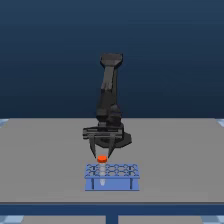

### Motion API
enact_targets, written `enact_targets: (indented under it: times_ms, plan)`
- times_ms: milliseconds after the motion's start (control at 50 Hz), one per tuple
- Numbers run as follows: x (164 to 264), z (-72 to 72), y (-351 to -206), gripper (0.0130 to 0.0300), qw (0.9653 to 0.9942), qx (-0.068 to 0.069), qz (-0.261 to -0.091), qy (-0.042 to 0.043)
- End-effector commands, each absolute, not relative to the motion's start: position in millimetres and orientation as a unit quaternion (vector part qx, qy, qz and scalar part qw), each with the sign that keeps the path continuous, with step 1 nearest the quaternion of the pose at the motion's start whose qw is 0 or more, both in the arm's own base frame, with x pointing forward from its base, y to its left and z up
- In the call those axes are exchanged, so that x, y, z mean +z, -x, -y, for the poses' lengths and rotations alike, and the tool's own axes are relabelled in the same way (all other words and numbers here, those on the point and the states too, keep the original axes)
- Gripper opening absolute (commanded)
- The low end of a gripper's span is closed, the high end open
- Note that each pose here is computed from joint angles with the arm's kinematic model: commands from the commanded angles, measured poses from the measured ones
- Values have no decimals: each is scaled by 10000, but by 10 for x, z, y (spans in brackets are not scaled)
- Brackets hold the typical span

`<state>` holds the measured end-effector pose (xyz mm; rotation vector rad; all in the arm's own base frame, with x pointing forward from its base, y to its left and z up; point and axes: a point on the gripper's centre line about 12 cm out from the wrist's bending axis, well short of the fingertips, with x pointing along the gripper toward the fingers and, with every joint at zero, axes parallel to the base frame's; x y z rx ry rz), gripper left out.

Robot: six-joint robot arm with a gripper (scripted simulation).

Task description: Pick up the centrifuge tube on the rack

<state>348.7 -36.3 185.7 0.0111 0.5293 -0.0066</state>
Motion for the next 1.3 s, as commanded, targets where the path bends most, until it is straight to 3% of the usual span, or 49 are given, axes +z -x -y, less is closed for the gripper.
enact_targets:
  times_ms: [20, 460, 880, 900, 1300]
  plan:
    - [1822, 360, -3489, 300, 9659, -1, -2588, 0]
    - [1665, 360, -3489, 300, 9659, -1, -2588, 0]
    - [1637, 360, -3489, 300, 9659, -1, -2588, 0]
    - [1637, 360, -3489, 130, 9659, -1, -2588, 0]
    - [1635, 361, -3488, 130, 9658, -4, -2593, 0]
